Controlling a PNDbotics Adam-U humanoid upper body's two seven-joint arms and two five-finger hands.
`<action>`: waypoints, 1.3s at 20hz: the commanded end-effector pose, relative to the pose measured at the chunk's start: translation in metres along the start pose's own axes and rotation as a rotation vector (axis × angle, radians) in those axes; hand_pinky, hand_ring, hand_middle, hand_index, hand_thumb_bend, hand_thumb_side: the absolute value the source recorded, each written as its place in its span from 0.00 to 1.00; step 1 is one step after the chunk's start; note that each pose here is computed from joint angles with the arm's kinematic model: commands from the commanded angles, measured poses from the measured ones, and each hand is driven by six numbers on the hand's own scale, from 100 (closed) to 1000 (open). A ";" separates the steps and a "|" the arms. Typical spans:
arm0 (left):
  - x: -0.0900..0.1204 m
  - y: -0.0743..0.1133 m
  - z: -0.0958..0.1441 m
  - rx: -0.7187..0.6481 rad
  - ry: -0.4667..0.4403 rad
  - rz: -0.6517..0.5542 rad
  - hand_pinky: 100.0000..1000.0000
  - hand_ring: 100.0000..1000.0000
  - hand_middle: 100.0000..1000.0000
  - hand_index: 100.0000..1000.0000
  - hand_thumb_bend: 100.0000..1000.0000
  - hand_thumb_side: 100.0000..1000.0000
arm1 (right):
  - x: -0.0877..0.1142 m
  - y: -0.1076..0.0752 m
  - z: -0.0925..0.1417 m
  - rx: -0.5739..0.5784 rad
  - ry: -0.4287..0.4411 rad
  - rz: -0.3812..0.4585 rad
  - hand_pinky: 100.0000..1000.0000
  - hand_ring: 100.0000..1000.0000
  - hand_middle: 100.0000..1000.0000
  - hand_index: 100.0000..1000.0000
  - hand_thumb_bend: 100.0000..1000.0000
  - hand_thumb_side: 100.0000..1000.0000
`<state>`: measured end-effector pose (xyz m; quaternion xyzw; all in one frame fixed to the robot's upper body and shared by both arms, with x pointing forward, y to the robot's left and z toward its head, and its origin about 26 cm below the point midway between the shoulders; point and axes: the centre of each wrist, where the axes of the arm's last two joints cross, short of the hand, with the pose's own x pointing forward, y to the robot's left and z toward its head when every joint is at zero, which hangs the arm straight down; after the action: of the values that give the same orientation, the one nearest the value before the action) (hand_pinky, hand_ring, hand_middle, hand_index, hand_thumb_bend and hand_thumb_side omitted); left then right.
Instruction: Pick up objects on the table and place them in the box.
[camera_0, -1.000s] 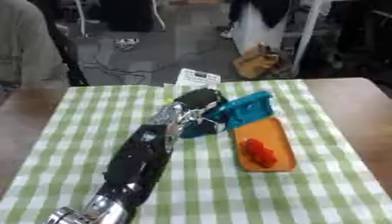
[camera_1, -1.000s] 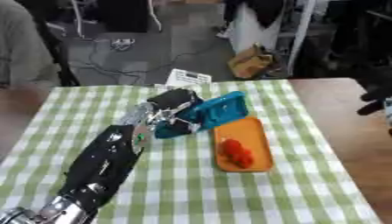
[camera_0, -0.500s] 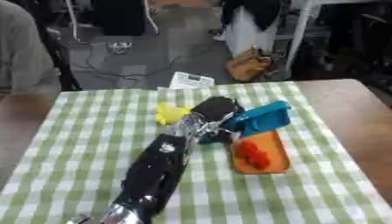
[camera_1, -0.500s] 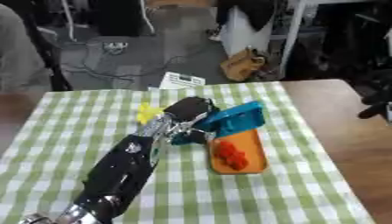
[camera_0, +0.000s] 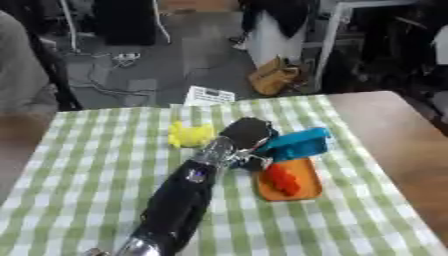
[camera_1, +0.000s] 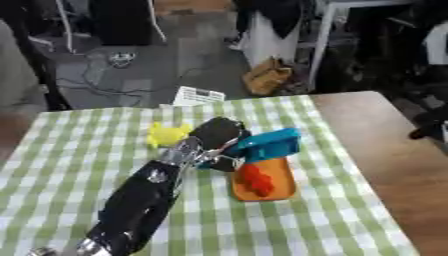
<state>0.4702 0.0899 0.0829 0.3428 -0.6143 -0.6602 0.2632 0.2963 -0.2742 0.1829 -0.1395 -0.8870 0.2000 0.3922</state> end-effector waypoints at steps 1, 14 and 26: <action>-0.009 0.008 0.000 -0.040 -0.003 -0.025 0.50 0.30 0.28 0.42 0.00 0.15 | 0.008 -0.004 -0.005 0.001 -0.039 0.004 0.47 0.56 0.71 0.73 0.00 0.65; -0.010 0.015 -0.002 -0.049 -0.022 0.003 0.53 0.37 0.38 0.55 0.09 0.16 | 0.008 -0.004 -0.004 0.001 -0.037 0.006 0.47 0.56 0.71 0.73 0.00 0.65; -0.009 0.019 -0.003 -0.053 -0.054 -0.003 0.60 0.51 0.55 0.65 0.12 0.21 | 0.008 -0.004 -0.004 0.001 -0.036 0.007 0.47 0.56 0.71 0.72 0.00 0.65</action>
<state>0.4712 0.0912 0.0851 0.3048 -0.5990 -0.6899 0.2689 0.2963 -0.2742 0.1829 -0.1394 -0.8870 0.2000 0.3923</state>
